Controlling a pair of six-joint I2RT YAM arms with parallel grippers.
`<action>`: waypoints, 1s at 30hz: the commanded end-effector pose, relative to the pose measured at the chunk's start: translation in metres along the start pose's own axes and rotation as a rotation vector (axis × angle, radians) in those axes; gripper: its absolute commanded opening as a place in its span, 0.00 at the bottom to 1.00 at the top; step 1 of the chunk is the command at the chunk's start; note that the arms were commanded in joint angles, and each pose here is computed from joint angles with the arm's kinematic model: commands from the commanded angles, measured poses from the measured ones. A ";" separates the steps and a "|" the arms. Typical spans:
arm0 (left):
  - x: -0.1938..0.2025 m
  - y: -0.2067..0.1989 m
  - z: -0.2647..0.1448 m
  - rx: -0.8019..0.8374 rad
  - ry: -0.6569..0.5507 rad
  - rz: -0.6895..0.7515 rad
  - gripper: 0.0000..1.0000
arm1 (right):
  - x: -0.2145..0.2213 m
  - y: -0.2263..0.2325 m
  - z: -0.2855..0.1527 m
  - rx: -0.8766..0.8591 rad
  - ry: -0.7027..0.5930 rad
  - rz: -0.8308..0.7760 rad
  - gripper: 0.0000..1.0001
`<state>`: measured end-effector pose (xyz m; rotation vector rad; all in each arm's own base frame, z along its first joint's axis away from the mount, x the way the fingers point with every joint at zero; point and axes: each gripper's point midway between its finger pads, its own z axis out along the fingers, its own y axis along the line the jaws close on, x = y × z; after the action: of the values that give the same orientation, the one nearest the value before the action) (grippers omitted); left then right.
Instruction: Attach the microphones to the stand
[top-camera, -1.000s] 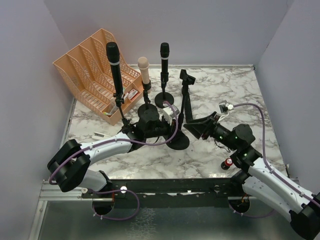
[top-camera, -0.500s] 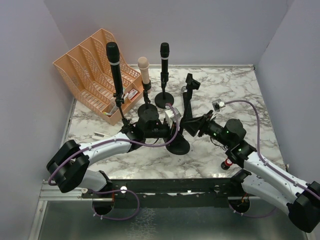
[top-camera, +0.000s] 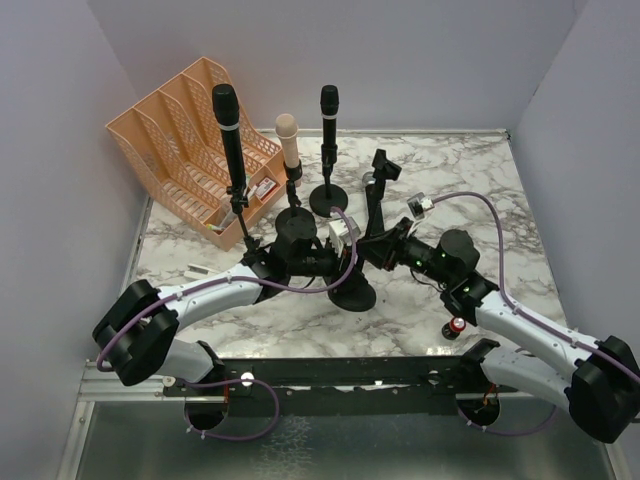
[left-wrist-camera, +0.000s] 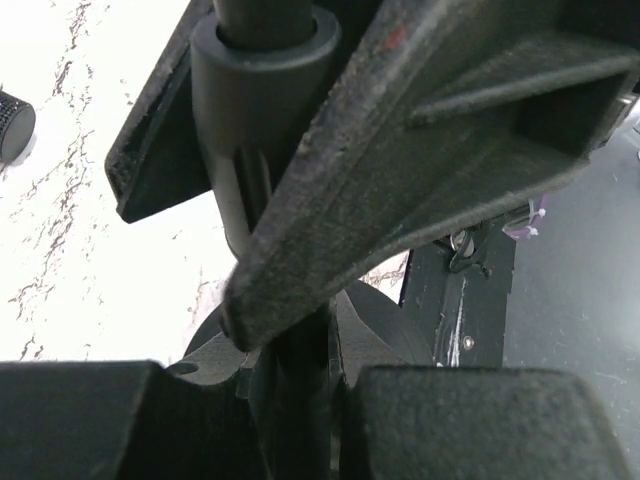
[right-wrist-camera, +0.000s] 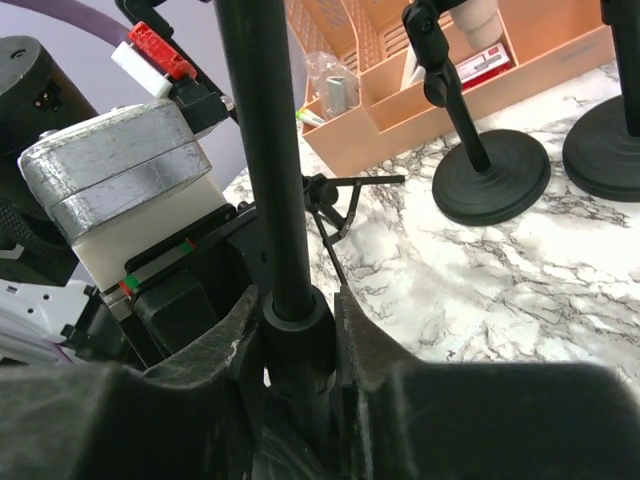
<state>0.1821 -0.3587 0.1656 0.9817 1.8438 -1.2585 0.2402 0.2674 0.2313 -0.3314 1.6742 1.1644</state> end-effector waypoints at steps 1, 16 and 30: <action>-0.054 -0.039 -0.007 0.130 -0.141 0.159 0.00 | -0.002 0.001 0.002 -0.033 -0.015 -0.014 0.13; -0.079 0.047 -0.001 -0.322 -0.223 0.171 0.00 | -0.035 -0.110 0.008 0.781 -0.009 0.184 0.01; -0.080 -0.002 -0.006 -0.050 -0.205 0.182 0.00 | -0.059 -0.003 -0.010 0.188 -0.132 0.071 0.72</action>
<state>0.2426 -0.3583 0.1832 0.8291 1.7972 -0.9815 0.2815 0.2370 0.2658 0.0007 1.7763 0.9559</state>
